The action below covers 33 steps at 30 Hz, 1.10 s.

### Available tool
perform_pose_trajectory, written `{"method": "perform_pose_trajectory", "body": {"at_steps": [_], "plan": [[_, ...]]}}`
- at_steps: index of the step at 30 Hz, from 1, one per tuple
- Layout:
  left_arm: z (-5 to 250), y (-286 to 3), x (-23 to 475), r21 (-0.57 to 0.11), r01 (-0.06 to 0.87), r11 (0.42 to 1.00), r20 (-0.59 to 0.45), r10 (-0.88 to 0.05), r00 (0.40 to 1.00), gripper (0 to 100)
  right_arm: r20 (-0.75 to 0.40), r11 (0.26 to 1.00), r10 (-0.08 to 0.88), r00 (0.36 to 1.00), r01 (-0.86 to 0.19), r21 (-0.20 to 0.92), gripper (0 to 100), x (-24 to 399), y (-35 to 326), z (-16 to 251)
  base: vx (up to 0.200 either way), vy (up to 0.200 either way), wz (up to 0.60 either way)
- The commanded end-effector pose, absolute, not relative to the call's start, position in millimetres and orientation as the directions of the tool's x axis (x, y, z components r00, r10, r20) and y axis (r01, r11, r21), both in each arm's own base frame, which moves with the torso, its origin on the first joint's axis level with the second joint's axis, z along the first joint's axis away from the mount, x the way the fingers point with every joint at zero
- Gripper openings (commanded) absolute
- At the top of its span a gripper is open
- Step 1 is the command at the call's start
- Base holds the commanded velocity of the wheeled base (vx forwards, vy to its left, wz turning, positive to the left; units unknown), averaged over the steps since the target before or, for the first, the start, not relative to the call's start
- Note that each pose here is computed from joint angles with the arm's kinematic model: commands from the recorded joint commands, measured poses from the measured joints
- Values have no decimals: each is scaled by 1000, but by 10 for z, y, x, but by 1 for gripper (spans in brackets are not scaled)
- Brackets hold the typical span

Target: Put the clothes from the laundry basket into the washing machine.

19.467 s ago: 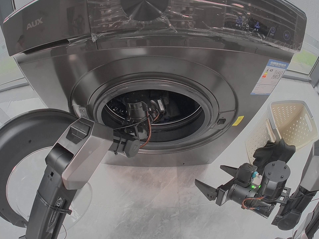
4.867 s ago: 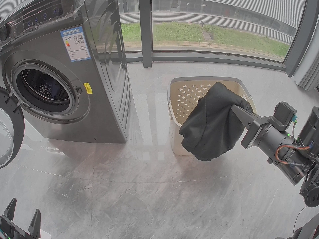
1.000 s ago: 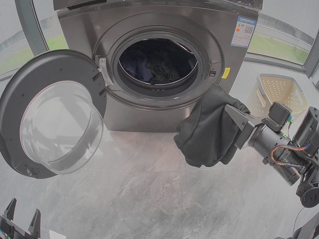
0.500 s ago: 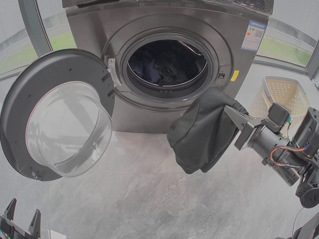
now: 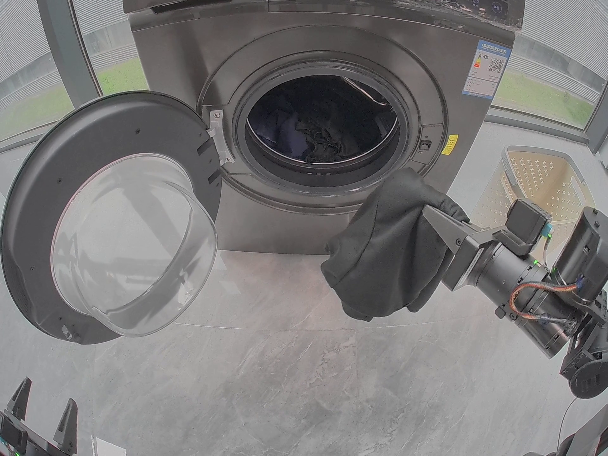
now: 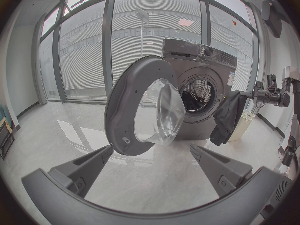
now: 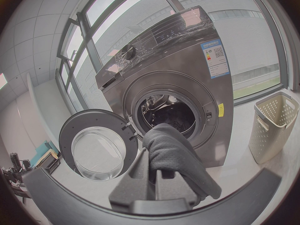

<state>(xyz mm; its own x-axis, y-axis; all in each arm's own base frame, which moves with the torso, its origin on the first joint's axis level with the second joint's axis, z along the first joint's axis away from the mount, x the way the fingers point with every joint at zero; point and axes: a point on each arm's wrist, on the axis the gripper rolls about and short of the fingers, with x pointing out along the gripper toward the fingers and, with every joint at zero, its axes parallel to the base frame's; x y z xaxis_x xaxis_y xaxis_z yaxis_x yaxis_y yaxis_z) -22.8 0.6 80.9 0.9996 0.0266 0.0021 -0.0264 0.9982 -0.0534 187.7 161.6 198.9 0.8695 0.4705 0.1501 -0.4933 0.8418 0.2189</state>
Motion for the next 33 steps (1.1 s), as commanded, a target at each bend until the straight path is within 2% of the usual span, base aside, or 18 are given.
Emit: {"method": "perform_pose_trajectory", "body": {"at_steps": [1,15,18,24,28,29,30,32,33], "plan": [[762,6,-225,-54,-28,998,-3,28,1000,100,147,842,471,870,-493,218,0,1882,1620,1981,0,0,0],[759,5,-225,-35,-29,999,-2,29,1000,100,119,838,483,868,-497,226,0,1895,1663,1908,0,0,0],[757,3,-226,6,-21,1000,-2,21,1000,100,129,815,511,850,-526,241,0,1910,1828,1902,0,0,0],[763,3,-209,-4,1,1000,-21,-2,1000,100,182,805,508,842,-540,245,0,2105,2066,1851,0,0,0],[771,-1,-228,9,6,1000,15,-6,1000,100,186,808,504,843,-536,244,0,2177,2126,1842,0,0,0],[816,-4,-237,-2,14,1000,41,-14,999,100,193,808,500,844,-535,245,0,2202,2137,1856,0,0,0],[997,-9,-283,-25,40,999,131,-37,991,100,205,807,496,844,-535,249,0,2236,2158,1878,0,0,0],[1314,-20,-359,-47,129,991,231,-115,966,100,227,805,490,842,-537,253,0,2280,2188,1924,0,0,0],[1359,-25,-359,-41,150,988,228,-137,964,100,234,804,489,840,-538,254,0,2292,2193,1942,0,0,0]]}}
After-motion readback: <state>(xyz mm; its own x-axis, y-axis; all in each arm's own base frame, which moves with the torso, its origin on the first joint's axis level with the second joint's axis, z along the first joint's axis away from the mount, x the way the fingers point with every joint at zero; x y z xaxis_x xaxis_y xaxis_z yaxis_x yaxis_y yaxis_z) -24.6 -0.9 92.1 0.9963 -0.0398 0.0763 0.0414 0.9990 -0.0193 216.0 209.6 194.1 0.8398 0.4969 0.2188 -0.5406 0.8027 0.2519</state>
